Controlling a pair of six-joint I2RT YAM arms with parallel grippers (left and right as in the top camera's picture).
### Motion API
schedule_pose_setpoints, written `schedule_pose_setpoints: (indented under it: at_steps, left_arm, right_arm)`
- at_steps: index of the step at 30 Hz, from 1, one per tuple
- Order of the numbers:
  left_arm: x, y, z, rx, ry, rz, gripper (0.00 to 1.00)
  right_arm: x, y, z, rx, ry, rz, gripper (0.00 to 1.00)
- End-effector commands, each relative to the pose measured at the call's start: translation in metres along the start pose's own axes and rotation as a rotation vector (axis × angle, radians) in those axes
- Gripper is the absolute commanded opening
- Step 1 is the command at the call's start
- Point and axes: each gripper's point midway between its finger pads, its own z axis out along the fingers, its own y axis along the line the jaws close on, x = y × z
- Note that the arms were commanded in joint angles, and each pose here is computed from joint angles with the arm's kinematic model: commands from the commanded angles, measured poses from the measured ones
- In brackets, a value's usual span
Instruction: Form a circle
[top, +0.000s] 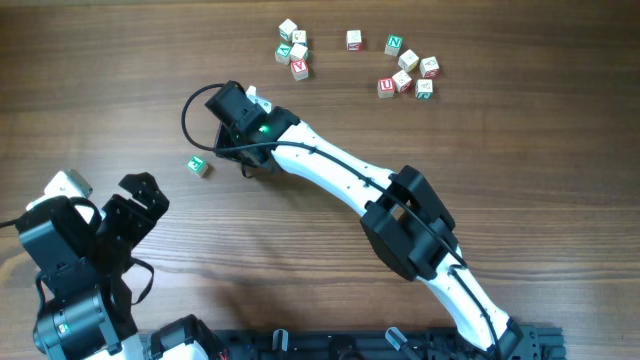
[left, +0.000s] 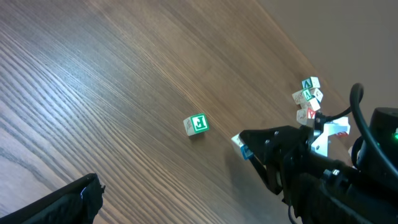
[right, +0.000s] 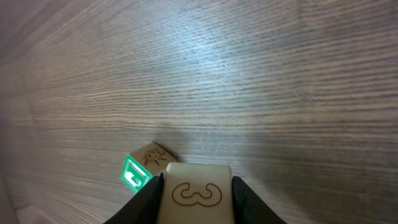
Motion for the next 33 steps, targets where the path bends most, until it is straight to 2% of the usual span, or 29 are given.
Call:
schedule_pose_setpoints:
  at_steps: [1, 2, 9, 13, 14, 15, 16, 17, 21, 24, 33]
  left_arm:
    - [0.001, 0.000, 0.000, 0.007, 0.008, 0.017, 1.00]
    - [0.001, 0.000, 0.000, 0.007, 0.008, 0.017, 1.00]
    - [0.003, 0.001, 0.000, 0.004, 0.014, 0.015, 1.00]
    - [0.003, 0.001, 0.000, 0.004, 0.014, 0.015, 0.99]
    - [0.003, 0.001, 0.000, 0.004, 0.014, 0.015, 1.00]
    - [0.003, 0.000, 0.000, 0.004, 0.014, 0.015, 1.00]
    - [0.003, 0.001, 0.000, 0.004, 0.013, 0.015, 1.00]
    - [0.003, 0.001, 0.000, 0.004, 0.013, 0.015, 1.00]
    - [0.002, 0.002, 0.000, -0.002, 0.011, 0.015, 1.00]
    - [0.002, 0.002, 0.000, -0.006, 0.009, 0.015, 1.00]
    - [0.002, 0.002, 0.000, -0.006, 0.009, 0.015, 1.00]
  right_arm:
    - [-0.001, -0.007, 0.023, 0.008, -0.006, -0.002, 0.35]
    - [0.000, -0.010, 0.025, 0.013, -0.004, 0.004, 0.36]
    - [-0.008, -0.023, 0.023, 0.072, -0.040, -0.009, 0.66]
    - [-0.025, -0.021, 0.004, 0.056, -0.053, -0.030, 0.71]
    - [-0.031, -0.014, -0.003, 0.031, -0.065, -0.090, 0.71]
    - [-0.032, 0.006, -0.007, -0.051, -0.063, -0.232, 0.71]
    - [-0.032, 0.024, -0.008, -0.130, -0.067, -0.357, 0.76]
    - [-0.036, 0.027, -0.007, -0.137, -0.093, -0.394, 0.80]
    - [-0.043, 0.044, -0.001, -0.165, -0.194, -0.593, 0.82]
    - [-0.031, 0.054, 0.015, -0.185, -0.221, -0.759, 0.84]
    - [-0.024, 0.047, 0.050, -0.123, -0.287, -0.799, 0.80]
